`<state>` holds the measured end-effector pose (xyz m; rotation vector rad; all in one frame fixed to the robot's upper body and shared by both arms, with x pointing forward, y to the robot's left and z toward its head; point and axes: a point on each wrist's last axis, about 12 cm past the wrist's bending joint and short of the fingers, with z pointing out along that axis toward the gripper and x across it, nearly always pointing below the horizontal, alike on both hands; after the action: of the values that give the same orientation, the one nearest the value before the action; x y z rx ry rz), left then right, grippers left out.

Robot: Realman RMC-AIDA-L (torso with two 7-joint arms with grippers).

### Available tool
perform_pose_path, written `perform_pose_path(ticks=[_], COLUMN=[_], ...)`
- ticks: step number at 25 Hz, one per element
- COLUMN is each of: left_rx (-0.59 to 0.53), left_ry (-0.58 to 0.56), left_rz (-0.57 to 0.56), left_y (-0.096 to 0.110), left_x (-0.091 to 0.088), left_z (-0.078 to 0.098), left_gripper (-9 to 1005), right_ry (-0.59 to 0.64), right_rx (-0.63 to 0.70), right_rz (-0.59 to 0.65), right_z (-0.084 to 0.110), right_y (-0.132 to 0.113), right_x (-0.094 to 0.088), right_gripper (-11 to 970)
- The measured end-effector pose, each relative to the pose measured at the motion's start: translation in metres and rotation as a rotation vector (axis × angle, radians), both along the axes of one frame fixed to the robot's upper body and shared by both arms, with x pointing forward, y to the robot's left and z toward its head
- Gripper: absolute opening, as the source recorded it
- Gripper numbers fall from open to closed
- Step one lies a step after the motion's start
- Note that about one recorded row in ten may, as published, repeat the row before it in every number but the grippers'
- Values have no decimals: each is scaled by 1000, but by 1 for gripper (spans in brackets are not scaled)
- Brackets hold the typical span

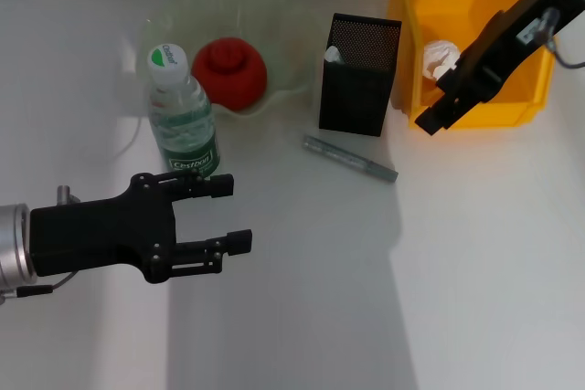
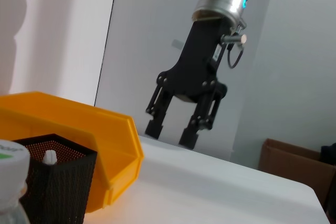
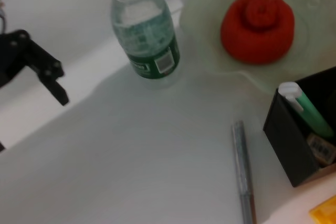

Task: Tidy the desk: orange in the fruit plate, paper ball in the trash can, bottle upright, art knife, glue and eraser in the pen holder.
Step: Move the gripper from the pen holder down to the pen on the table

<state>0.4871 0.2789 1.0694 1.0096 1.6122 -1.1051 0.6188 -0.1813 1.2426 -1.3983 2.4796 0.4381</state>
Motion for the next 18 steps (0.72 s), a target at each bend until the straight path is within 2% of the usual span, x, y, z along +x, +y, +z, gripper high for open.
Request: perform_pose_path(ticks=[1, 4, 5, 6, 10, 18], left_rx=[0, 0, 0, 0, -4, -12], left_ry=[0, 1, 1, 2, 6, 0], left_rz=[0, -1, -1, -1, -6, -20], left_y=[0, 0, 0, 0, -1, -2], left_x=[0, 0, 0, 0, -1, -2], left_z=[0, 0, 0, 0, 0, 1], left_gripper=[754, 755, 755, 755, 755, 755], right_ry=[0, -5, -3, -3, -14, -95], right_rx=[0, -61, -80, -80, -94, -121], right_rz=[0, 4, 22, 22, 61, 75], right_z=[0, -27, -39, -39, -69, -92], right_y=[0, 17, 26, 26, 42, 55], right_x=[0, 9, 12, 12, 16, 22], right_gripper=[565, 671, 671, 670, 669, 665])
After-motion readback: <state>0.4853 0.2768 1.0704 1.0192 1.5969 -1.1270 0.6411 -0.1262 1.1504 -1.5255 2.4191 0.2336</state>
